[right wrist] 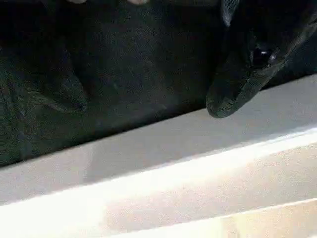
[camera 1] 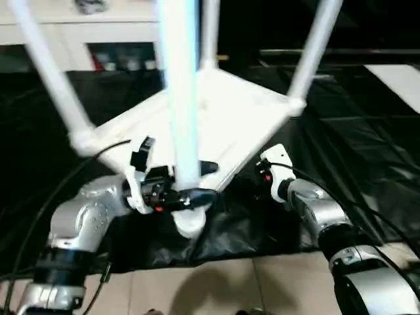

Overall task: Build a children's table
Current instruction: Rotate table base

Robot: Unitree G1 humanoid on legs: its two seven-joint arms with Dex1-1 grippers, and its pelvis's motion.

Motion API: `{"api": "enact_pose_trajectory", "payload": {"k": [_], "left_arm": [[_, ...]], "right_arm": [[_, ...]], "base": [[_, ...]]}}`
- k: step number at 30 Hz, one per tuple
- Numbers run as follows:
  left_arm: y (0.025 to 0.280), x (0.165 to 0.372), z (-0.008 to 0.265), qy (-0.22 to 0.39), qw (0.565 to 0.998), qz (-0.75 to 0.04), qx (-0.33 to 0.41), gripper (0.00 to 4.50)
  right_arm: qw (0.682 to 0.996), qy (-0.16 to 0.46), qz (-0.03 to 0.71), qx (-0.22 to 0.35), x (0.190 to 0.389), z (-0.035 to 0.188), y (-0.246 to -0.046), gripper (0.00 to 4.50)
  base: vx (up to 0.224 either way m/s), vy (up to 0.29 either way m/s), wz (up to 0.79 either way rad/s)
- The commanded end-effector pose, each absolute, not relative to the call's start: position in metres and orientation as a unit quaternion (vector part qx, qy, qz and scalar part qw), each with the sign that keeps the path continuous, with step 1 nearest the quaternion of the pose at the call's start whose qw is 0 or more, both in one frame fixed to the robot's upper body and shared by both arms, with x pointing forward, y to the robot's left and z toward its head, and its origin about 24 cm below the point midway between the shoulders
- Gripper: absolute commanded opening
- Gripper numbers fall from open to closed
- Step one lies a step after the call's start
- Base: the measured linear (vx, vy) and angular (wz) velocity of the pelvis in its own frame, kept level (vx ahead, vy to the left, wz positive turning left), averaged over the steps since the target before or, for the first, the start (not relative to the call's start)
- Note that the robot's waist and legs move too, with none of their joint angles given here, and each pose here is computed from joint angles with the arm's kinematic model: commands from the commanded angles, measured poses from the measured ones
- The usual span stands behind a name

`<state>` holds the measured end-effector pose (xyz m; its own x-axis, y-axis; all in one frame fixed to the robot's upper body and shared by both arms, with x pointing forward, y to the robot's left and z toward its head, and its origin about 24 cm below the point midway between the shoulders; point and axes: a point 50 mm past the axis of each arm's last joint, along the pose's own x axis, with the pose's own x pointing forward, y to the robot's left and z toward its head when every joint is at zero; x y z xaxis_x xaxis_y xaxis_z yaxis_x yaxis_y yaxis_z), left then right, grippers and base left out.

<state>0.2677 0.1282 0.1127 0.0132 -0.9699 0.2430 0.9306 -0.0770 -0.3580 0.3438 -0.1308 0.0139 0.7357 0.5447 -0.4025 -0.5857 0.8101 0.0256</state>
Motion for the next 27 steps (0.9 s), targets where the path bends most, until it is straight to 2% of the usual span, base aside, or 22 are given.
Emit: {"api": "enact_pose_trajectory", "payload": {"k": [1,6,9,15,19,22,23,24,26,27], "left_arm": [[0.107,0.261,0.121,0.035,0.643,-0.733,-0.221,4.44],[0.088,0.252,0.122,0.051,0.621,-0.750,-0.221,4.44],[0.084,0.255,0.122,0.045,0.631,-0.742,-0.222,4.44],[0.072,0.278,0.119,0.020,0.690,-0.696,-0.199,4.44],[0.074,0.295,0.114,0.009,0.750,-0.645,-0.144,4.44],[0.086,0.307,0.112,0.005,0.789,-0.605,-0.111,4.44],[0.097,0.312,0.112,0.002,0.806,-0.585,-0.096,4.44],[0.097,0.312,0.112,0.002,0.806,-0.585,-0.096,4.44],[0.118,0.318,0.108,0.011,0.831,-0.554,-0.053,4.44],[0.119,0.318,0.107,0.012,0.833,-0.552,-0.049,4.44]], "right_arm": [[0.920,0.170,0.348,-0.049,0.348,0.026,-0.103,4.50],[0.915,0.171,0.362,-0.057,0.349,0.023,-0.088,4.50],[0.912,0.170,0.369,-0.054,0.348,0.023,-0.084,4.50],[0.896,0.170,0.409,-0.022,0.341,0.018,-0.068,4.50],[0.923,0.170,0.338,-0.067,0.349,0.017,-0.078,4.50],[0.944,0.161,0.281,-0.063,0.356,0.021,-0.092,4.50],[0.954,0.151,0.250,-0.060,0.360,0.024,-0.102,4.50],[0.954,0.151,0.250,-0.060,0.360,0.024,-0.102,4.50],[0.961,0.141,0.233,-0.052,0.361,0.026,-0.117,4.50],[0.961,0.140,0.232,-0.052,0.361,0.026,-0.118,4.50]], "base": [[0.000,0.000,0.00],[0.000,0.000,0.00],[0.000,0.000,0.00],[0.000,0.000,0.00],[0.000,0.000,0.00],[0.000,0.000,0.00],[0.000,0.000,0.00],[0.000,0.000,0.00],[0.000,0.000,0.00],[0.000,0.000,0.00]]}}
